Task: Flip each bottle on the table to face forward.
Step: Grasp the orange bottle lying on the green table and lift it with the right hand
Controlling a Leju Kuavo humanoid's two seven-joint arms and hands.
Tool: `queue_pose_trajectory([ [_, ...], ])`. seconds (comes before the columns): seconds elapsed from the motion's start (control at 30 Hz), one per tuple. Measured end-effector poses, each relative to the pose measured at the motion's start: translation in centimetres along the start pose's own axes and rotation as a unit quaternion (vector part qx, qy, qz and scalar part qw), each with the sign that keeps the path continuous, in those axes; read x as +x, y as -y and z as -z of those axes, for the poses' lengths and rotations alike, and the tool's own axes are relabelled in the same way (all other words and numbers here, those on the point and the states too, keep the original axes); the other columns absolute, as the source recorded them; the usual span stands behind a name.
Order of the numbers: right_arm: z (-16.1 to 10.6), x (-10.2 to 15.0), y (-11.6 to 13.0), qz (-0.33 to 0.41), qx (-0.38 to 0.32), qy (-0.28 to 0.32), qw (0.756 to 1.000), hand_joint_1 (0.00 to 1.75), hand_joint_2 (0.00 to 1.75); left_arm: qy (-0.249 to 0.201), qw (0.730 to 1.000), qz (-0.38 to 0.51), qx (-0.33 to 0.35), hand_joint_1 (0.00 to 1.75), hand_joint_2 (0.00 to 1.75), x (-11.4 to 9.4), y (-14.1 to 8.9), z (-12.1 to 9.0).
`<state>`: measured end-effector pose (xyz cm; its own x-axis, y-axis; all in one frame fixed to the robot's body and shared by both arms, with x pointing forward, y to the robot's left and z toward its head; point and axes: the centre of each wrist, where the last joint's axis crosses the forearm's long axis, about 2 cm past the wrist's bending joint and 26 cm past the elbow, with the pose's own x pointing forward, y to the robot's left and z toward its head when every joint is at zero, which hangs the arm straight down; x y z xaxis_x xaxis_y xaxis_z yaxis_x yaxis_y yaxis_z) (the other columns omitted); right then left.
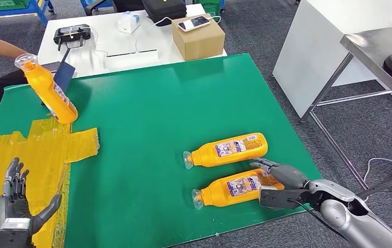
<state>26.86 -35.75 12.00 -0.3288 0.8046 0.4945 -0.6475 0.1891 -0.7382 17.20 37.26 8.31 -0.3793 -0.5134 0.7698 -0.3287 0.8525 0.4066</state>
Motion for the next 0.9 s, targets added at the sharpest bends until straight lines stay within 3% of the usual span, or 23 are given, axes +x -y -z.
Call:
queue_pose_trajectory([
  [0.13,-0.5,-0.4,0.1,-0.027,0.028,-0.023,0.999,0.00,1.75,0.001,1.000,-0.005,0.001,0.00,1.75,-0.1,0.0,0.2],
  [0.17,-0.6,-0.5,0.3,-0.038,0.039,-0.032,0.998,0.09,1.75,0.001,1.000,-0.006,0.000,0.00,1.75,-0.1,0.0,0.3],
  [0.27,-0.9,-0.9,0.9,-0.079,0.071,-0.061,0.992,1.37,1.75,0.002,1.000,-0.010,-0.001,0.00,1.75,-0.2,0.1,0.5],
  [0.3,-0.8,-1.0,1.1,-0.094,0.079,-0.069,0.990,1.72,1.75,0.002,1.000,-0.011,-0.001,0.00,1.75,-0.2,0.2,0.7],
  [0.47,0.4,-1.9,-0.3,-0.147,0.098,-0.093,0.980,1.75,1.75,0.003,1.000,-0.012,-0.001,0.00,1.75,-0.5,0.5,1.2],
  [0.7,1.7,-2.4,-0.7,-0.163,0.108,-0.102,0.975,1.75,1.75,0.002,1.000,-0.015,-0.001,0.00,1.75,-0.8,0.8,1.6],
  [0.9,4.5,-2.2,-1.9,-0.169,0.094,-0.095,0.977,1.75,1.75,0.001,1.000,-0.018,-0.001,0.00,1.75,-1.0,1.0,1.9],
])
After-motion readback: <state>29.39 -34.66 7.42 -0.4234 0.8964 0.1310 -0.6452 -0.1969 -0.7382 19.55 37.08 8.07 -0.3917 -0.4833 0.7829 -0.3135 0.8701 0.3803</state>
